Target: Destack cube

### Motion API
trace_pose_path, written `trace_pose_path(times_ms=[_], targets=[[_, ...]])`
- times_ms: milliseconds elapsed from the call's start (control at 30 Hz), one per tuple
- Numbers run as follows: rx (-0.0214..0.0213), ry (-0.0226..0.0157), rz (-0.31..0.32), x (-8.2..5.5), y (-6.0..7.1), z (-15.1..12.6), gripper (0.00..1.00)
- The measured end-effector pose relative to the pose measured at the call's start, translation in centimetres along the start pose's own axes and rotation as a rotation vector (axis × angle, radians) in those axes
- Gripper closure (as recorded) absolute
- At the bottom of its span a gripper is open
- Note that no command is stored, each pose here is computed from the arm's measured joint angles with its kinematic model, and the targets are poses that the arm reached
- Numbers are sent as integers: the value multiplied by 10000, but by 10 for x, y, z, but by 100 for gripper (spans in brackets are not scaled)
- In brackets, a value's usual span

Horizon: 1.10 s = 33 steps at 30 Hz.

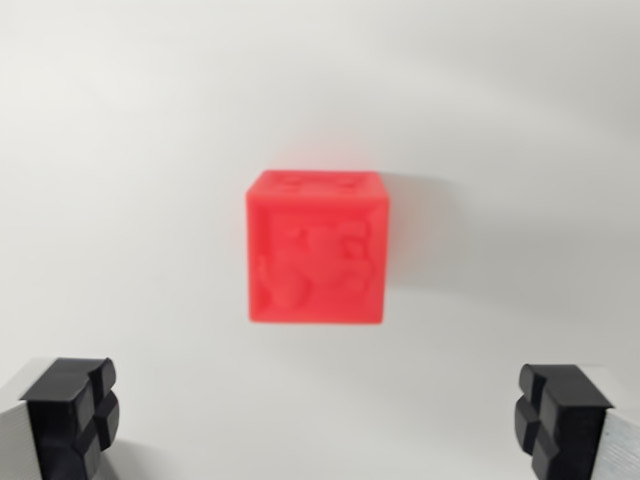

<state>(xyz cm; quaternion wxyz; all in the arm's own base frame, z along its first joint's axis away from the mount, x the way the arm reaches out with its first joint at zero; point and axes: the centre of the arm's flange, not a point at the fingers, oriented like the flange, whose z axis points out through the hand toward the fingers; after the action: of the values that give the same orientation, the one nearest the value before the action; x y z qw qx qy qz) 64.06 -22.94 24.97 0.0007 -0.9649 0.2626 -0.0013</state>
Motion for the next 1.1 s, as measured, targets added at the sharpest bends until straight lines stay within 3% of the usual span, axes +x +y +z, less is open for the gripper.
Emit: trace_pose_path(times_ms=[1100], targets=[[26, 2, 2, 0, 0, -131, 0]])
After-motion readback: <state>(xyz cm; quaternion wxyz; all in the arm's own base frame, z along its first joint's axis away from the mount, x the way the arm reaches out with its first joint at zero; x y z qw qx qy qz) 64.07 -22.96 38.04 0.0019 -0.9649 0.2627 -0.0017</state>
